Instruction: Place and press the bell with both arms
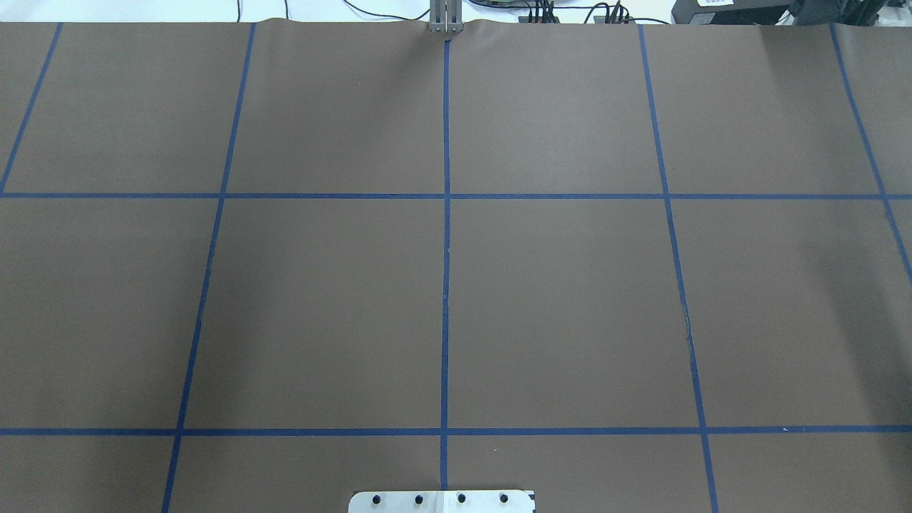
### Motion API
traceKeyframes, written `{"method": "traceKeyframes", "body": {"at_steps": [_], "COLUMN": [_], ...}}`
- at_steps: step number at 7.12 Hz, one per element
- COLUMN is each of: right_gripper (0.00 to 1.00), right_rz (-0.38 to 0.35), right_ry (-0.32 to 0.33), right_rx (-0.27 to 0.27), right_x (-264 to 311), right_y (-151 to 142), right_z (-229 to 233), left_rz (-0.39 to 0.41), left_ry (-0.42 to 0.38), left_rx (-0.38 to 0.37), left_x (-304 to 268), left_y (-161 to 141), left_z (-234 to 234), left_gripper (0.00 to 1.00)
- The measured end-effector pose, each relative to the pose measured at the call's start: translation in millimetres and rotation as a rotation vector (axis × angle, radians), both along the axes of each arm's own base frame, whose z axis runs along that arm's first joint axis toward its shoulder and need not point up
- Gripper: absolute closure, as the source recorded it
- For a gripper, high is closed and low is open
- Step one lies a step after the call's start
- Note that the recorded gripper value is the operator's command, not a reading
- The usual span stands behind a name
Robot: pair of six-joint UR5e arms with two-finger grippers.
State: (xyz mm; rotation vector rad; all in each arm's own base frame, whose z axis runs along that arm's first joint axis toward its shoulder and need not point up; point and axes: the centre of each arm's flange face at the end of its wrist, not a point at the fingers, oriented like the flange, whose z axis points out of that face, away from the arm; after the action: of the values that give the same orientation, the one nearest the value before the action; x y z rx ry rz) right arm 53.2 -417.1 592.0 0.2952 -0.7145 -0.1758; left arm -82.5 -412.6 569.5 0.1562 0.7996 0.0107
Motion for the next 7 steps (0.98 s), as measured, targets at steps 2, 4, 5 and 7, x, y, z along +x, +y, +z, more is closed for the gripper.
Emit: {"method": "traceKeyframes", "body": {"at_steps": [2, 4, 5, 7], "right_gripper": [0.00, 0.00, 0.00, 0.00], "right_rz": [-0.002, -0.004, -0.005, -0.005], "right_ry": [-0.009, -0.015, -0.016, -0.016], "right_rx": [0.003, 0.000, -0.001, -0.015], "right_x": [-0.6, -1.2, -1.2, -0.9], "right_y": [0.1, 1.0, 1.5, 10.0], "right_z": [-0.5, 0.4, 1.0, 7.8], "left_rz": [0.003, 0.006, 0.007, 0.008], "left_ry": [-0.001, -0.002, -0.002, -0.002], "left_rx": [-0.003, -0.007, -0.004, -0.010], "left_x": [0.2, 0.3, 0.2, 0.4], "left_y": [2.3, 4.9, 5.2, 4.5], "left_z": [4.3, 7.9, 7.6, 10.8], "left_gripper": [0.00, 0.00, 0.00, 0.00]}}
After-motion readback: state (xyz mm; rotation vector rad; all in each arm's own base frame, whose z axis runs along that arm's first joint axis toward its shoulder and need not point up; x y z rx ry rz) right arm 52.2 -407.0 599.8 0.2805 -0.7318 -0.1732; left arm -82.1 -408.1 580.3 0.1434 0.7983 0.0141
